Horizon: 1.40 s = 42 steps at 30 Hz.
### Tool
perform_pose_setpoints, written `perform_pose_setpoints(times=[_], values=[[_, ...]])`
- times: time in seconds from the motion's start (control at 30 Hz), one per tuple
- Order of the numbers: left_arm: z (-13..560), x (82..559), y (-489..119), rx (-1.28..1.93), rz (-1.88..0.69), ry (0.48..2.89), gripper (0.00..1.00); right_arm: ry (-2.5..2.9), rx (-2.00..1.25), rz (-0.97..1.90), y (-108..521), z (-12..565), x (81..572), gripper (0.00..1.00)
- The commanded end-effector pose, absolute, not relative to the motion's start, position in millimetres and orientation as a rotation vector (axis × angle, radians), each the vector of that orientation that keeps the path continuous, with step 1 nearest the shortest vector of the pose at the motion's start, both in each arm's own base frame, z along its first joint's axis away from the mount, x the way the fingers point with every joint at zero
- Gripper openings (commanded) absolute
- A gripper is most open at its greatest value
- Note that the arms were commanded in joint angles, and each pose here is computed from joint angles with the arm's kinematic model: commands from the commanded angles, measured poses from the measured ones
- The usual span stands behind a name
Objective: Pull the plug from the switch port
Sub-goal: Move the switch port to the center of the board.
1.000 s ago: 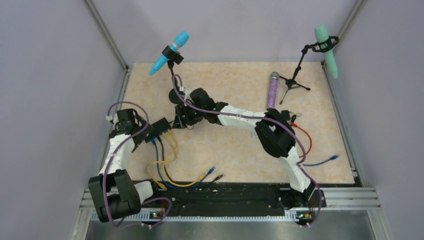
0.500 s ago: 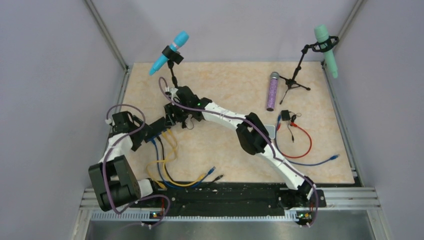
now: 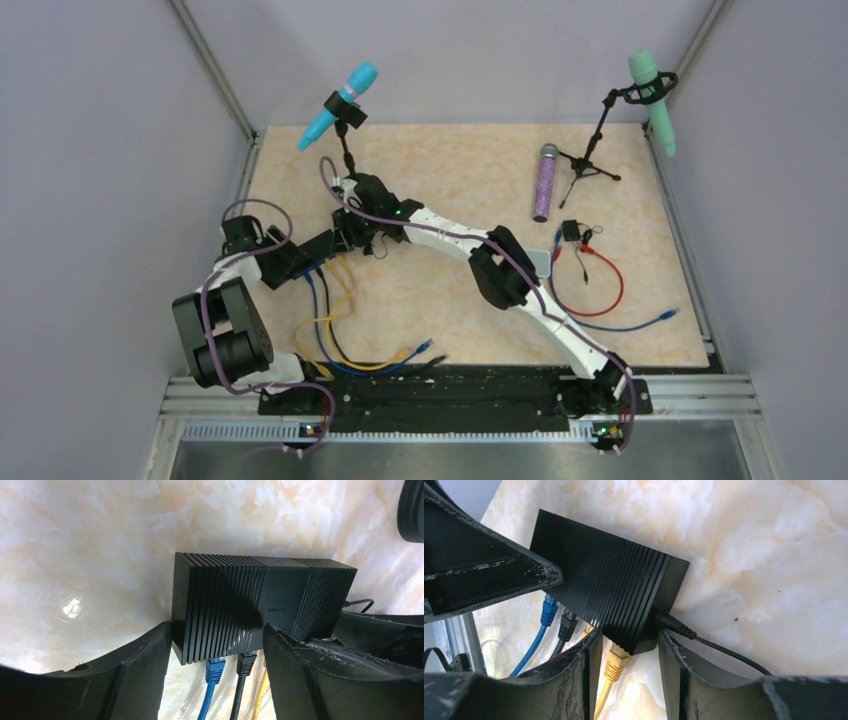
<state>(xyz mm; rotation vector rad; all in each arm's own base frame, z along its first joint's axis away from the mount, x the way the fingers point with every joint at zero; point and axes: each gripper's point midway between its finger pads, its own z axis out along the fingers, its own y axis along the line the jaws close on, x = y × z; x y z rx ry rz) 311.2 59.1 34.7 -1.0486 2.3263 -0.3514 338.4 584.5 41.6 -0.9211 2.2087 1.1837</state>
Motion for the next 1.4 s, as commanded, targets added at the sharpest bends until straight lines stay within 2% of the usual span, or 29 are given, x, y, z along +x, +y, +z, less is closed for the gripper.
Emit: perform_pose_setpoints(times=[0.0,0.33,0.47,0.6,0.93,1.17,1.27,1.37], values=[[40.2,323.5,34.1,-0.89,-0.542,2.341,0.7,2.222,-0.906,1.185,589.4,42.2,323.2,0.42],[54.8,318.5,-20.9,-0.688,-0.755,2.398,0.66,2.211,-0.755,1.096,536.4,75.4,310.8,0.39],[59.6,322.4,-58.5,-0.617,-0.811,2.409,0.66,2.271,-0.593,1.005,495.0,66.8,316.2,0.39],[61.1,326.3,-110.6,-0.531,-0.856,2.437,0.66,2.28,-0.386,1.048,452.1,63.2,319.3,0.39],[65.0,327.4,-179.9,-0.494,-0.986,2.397,0.66,2.289,-0.301,0.959,393.7,66.8,310.5,0.39],[68.0,322.2,-164.0,-0.555,-0.854,2.379,0.69,2.329,-0.397,0.974,397.0,69.2,316.8,0.42],[64.5,312.1,-139.0,-0.559,-0.659,2.421,0.74,2.316,-0.413,0.971,396.5,80.2,319.2,0.46],[73.2,301.8,-110.2,-0.556,-0.466,2.421,0.8,2.282,-0.448,1.003,396.5,98.8,313.8,0.54]])
